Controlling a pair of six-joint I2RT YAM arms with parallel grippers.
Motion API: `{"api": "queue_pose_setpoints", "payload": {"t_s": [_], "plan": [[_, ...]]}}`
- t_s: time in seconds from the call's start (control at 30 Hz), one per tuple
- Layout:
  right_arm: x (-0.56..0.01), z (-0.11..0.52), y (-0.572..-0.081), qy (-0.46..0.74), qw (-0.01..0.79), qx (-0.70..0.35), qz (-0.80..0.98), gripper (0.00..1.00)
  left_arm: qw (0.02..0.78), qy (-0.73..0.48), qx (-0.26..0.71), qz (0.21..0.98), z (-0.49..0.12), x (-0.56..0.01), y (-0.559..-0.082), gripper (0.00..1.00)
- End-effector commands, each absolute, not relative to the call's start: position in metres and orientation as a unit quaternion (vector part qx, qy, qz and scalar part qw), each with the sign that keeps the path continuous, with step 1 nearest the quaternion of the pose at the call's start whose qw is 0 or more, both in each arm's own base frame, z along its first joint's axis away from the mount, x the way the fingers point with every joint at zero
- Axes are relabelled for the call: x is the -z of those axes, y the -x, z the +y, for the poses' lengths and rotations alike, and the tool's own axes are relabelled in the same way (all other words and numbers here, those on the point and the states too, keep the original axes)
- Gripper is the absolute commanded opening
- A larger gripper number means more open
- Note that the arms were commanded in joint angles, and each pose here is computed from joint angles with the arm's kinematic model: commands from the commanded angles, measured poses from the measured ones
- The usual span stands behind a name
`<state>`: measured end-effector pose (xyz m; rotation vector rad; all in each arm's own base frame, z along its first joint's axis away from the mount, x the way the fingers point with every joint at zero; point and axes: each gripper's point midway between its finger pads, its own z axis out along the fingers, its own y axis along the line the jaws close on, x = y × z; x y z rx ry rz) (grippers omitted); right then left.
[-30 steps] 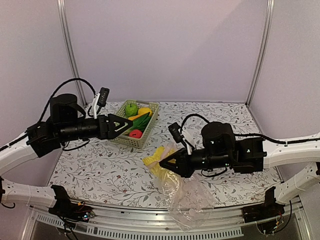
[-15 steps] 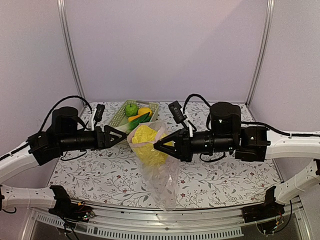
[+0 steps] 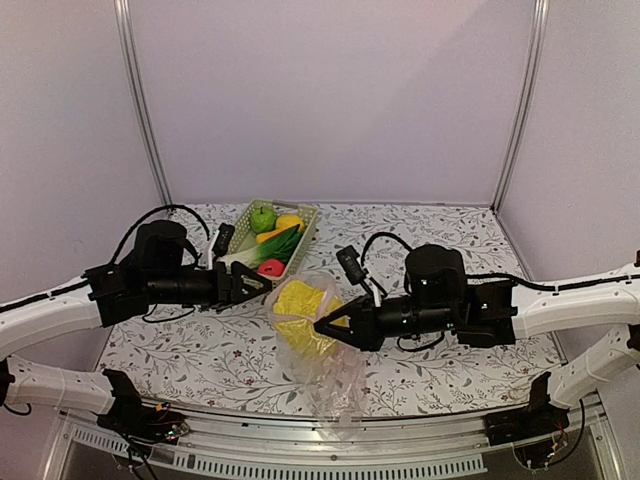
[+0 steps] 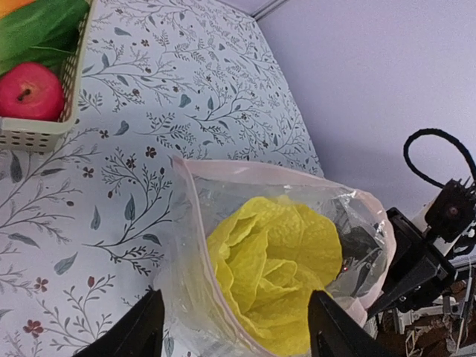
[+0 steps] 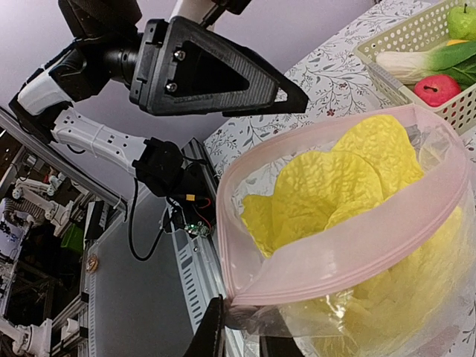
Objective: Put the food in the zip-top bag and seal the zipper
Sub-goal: Adjust the zipper food storage bag at the center of the board.
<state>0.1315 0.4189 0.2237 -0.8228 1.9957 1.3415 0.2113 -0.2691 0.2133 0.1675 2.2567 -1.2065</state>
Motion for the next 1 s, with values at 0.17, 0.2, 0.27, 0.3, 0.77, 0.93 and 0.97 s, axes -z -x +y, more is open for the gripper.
{"api": "queue_pose_setpoints", "payload": {"t_s": [0.17, 0.2, 0.27, 0.3, 0.77, 0.93, 0.97], "plan": [[-0.226, 0.420, -0.132, 0.305, 0.294, -0.515, 0.746, 0.00, 0.251, -0.078, 0.450, 0.853, -0.280, -0.202, -0.213, 0.47], [-0.226, 0.420, -0.131, 0.305, 0.293, -0.515, 0.745, 0.00, 0.248, -0.080, 0.452, 0.853, -0.282, -0.201, -0.212, 0.46], [-0.225, 0.420, -0.131, 0.305, 0.293, -0.515, 0.746, 0.00, 0.243, -0.085, 0.456, 0.852, -0.285, -0.200, -0.209, 0.45], [-0.225, 0.420, -0.131, 0.305, 0.293, -0.514, 0.746, 0.00, 0.240, -0.087, 0.457, 0.852, -0.287, -0.200, -0.208, 0.44], [-0.220, 0.421, -0.133, 0.305, 0.291, -0.507, 0.752, 0.00, 0.221, -0.102, 0.471, 0.848, -0.297, -0.203, -0.200, 0.26], [-0.218, 0.420, -0.134, 0.304, 0.291, -0.504, 0.754, 0.00, 0.211, -0.112, 0.473, 0.848, -0.302, -0.202, -0.198, 0.13], [-0.219, 0.420, -0.134, 0.304, 0.292, -0.503, 0.754, 0.00, 0.211, -0.112, 0.473, 0.848, -0.302, -0.203, -0.198, 0.11]]}}
